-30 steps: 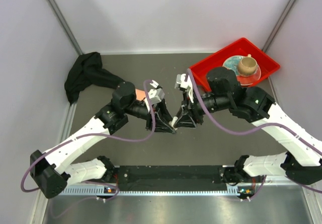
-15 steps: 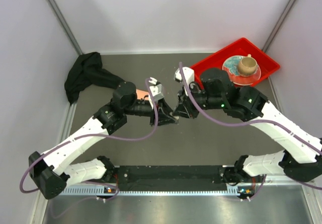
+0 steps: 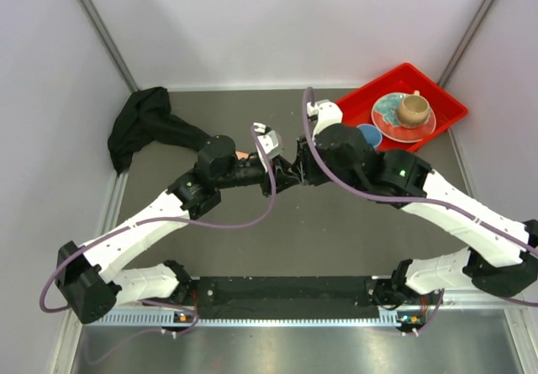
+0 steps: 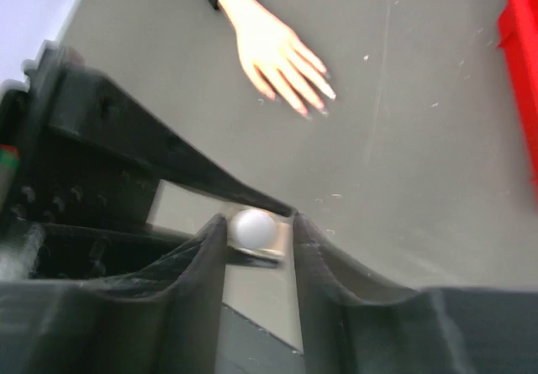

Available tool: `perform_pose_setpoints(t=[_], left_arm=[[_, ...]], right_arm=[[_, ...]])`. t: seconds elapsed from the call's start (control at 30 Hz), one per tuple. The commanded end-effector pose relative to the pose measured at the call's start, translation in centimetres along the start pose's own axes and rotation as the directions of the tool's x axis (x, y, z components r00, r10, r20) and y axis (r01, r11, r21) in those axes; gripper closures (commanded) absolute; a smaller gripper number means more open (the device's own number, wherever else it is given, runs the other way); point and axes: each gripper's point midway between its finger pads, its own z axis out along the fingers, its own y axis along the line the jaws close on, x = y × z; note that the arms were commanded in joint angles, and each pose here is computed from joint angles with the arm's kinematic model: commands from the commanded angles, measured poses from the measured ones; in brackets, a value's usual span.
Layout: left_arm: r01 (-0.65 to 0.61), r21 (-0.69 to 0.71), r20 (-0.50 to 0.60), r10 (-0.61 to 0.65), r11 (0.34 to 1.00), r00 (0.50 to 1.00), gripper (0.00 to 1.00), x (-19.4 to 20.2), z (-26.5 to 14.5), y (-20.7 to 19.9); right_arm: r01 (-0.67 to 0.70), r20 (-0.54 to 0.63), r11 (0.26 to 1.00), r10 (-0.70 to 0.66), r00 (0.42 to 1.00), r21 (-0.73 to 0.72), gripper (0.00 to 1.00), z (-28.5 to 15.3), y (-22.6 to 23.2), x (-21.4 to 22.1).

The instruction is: Paint the nails

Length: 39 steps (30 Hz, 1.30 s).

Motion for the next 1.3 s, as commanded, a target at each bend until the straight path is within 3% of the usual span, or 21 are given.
perform_pose_setpoints(t=[0.0, 0.13, 0.33, 0.47, 0.67, 0.9, 1.27], left_arm=[[-0.028, 0.136, 0.037, 0.024, 0.990, 0.999, 1.00, -1.0, -1.0, -2.5], [0.012, 0.299, -0.004, -0.011, 0.954, 1.000, 1.00, -0.4, -2.4, -5.8], [0.069, 0.482, -0.039, -0.057, 0.874, 0.998, 1.00, -0.9, -4.1, -9.4], [0.095, 0.519, -0.056, -0.078, 0.849, 0.995, 1.00, -1.1, -4.2, -9.9], [0.093, 0.507, -0.056, -0.075, 0.857, 0.996, 1.00, -1.1, -4.1, -9.7], [0.078, 0.471, -0.036, -0.069, 0.878, 0.997, 1.00, -1.6, -3.9, -9.1], [0.074, 0.472, -0.033, -0.067, 0.879, 0.997, 1.00, -1.7, -3.8, -9.1]], right_arm=[[0.141, 0.003, 0.971, -0.143, 0.990, -0.194, 0.57, -3.6, 0.1, -2.1], [0.216, -0.025, 0.904, -0.242, 0.970, -0.370, 0.47, -5.1, 0.8, -1.5], [0.262, 0.023, 0.684, -0.337, 0.941, -0.680, 0.52, -7.8, 5.0, 1.3], [0.259, 0.034, 0.663, -0.332, 0.943, -0.702, 0.70, -7.9, 5.5, 1.4], [0.248, 0.017, 0.633, -0.347, 0.938, -0.733, 0.61, -8.3, 5.7, 2.1], [0.234, 0.007, 0.616, -0.348, 0.938, -0.753, 0.64, -8.0, 6.2, 2.4], [0.252, -0.005, 0.649, -0.367, 0.930, -0.717, 0.67, -6.5, 5.6, 2.7]])
